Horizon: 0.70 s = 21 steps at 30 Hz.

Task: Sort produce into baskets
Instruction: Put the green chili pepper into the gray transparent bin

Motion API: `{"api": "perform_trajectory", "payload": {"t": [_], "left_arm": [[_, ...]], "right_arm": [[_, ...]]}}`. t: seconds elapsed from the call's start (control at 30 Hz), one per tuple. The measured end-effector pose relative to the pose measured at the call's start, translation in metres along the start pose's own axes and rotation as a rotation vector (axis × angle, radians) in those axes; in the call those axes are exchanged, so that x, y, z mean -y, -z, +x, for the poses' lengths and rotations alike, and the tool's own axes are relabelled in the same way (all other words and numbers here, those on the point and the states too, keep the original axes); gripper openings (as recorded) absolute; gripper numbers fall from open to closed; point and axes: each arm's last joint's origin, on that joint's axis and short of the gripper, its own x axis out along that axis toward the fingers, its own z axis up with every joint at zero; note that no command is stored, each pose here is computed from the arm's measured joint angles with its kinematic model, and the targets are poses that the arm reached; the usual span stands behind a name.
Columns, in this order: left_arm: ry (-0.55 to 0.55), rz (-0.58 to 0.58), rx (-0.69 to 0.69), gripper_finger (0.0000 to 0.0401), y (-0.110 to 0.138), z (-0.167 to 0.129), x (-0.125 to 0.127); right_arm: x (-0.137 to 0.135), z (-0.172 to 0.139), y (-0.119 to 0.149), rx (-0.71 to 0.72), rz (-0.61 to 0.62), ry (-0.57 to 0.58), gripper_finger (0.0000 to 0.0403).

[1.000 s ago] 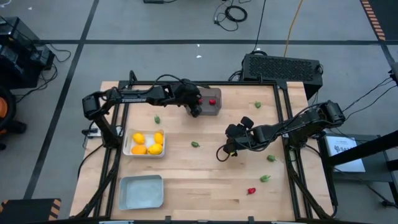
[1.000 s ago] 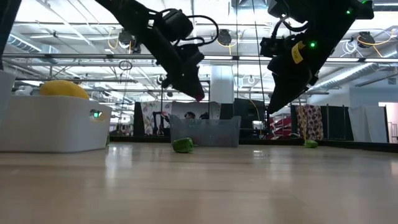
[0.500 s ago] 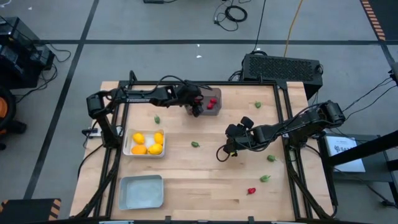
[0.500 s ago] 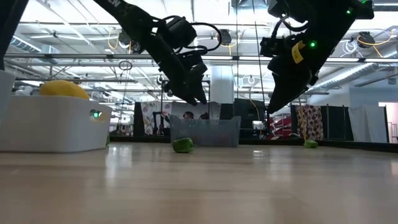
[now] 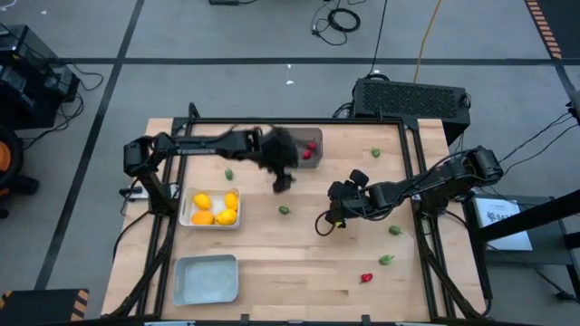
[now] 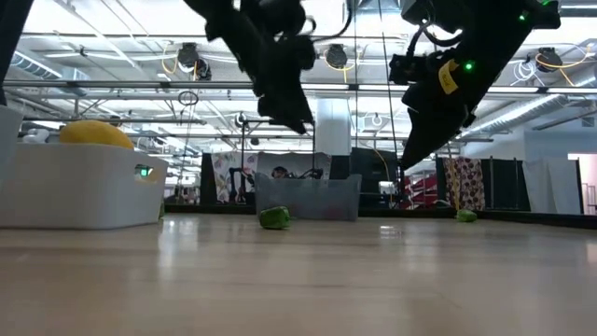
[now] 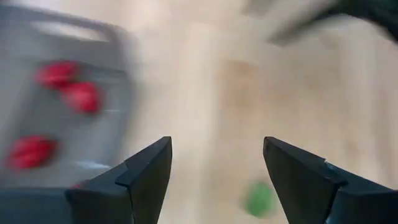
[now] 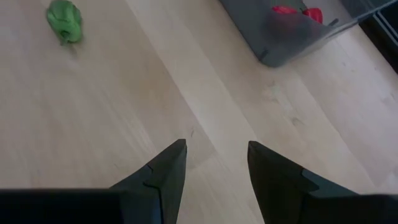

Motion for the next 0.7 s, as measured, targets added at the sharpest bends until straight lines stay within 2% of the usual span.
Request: {"api": "perform_trajectory", "payload": {"t": [0.1,0.2,0.37,0.5,0.7], "left_arm": [[0.065,0.085,-0.068,0.026,0.007,0.004,0.032],[0.08,0.16,-0.105,0.0261,0.014,0.009,0.062],[0.039,0.339,-0.18,0.0261,0.041,0.025,0.098],[-0.018,0.408,-0.176,0.0261,0.051,0.032,0.103],[-0.016,0.384,-0.14,0.0261,0.064,0.045,0.089]], "right_arm": [[-0.001,0.0,-0.001,0.008,-0.009,-0.005,0.0162],[-0.001,0.0,-0.001,0.009,-0.015,-0.006,0.0162],[-0.002,-0.001,-0.001,0.015,-0.014,-0.012,0.0162],[-0.004,-0.001,-0.003,0.035,-0.014,-0.025,0.0162],[-0.005,-0.001,-0.004,0.049,-0.015,-0.036,0.0162]]}}
